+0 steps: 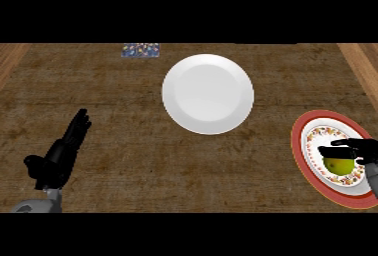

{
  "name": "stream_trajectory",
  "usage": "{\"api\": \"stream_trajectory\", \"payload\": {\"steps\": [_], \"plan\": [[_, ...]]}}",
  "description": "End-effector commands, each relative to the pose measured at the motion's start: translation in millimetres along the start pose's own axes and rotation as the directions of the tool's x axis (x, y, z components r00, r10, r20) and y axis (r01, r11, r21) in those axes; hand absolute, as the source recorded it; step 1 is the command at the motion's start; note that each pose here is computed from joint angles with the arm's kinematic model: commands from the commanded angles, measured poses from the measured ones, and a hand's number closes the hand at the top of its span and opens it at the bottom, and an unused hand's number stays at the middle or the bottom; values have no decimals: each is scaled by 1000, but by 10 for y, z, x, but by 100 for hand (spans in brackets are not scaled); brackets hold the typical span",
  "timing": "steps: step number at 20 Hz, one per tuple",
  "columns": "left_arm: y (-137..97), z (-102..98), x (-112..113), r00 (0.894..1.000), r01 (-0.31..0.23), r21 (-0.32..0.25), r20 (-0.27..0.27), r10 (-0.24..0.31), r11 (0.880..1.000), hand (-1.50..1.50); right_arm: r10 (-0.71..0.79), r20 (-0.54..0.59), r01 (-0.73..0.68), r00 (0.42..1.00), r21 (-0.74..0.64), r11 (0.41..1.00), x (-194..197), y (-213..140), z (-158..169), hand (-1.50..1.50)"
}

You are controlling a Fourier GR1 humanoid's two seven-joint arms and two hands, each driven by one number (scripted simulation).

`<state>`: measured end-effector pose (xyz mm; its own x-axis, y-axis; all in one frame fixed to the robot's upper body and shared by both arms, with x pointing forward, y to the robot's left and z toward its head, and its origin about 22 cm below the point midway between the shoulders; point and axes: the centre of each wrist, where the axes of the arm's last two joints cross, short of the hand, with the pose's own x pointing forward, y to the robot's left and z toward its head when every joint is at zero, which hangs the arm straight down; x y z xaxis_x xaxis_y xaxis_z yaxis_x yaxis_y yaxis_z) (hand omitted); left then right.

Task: Pick the pear from the plate and place it in the plate

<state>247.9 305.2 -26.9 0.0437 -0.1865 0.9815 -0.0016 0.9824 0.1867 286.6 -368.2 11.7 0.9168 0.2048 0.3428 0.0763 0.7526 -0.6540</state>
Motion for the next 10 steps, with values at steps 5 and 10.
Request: {"api": "stream_trajectory", "payload": {"steps": [5, 10], "plan": [[-16, -56, 60, 1000, -1, -5, 3, 1, 1000, 0, 32, 73, -28, 997, -58, 998, -2, 294, 16, 150], [22, 17, 75, 1000, 16, 12, -12, -16, 1000, 0, 43, 123, -8, 992, -271, 962, -125, 853, 490, 150]]}}
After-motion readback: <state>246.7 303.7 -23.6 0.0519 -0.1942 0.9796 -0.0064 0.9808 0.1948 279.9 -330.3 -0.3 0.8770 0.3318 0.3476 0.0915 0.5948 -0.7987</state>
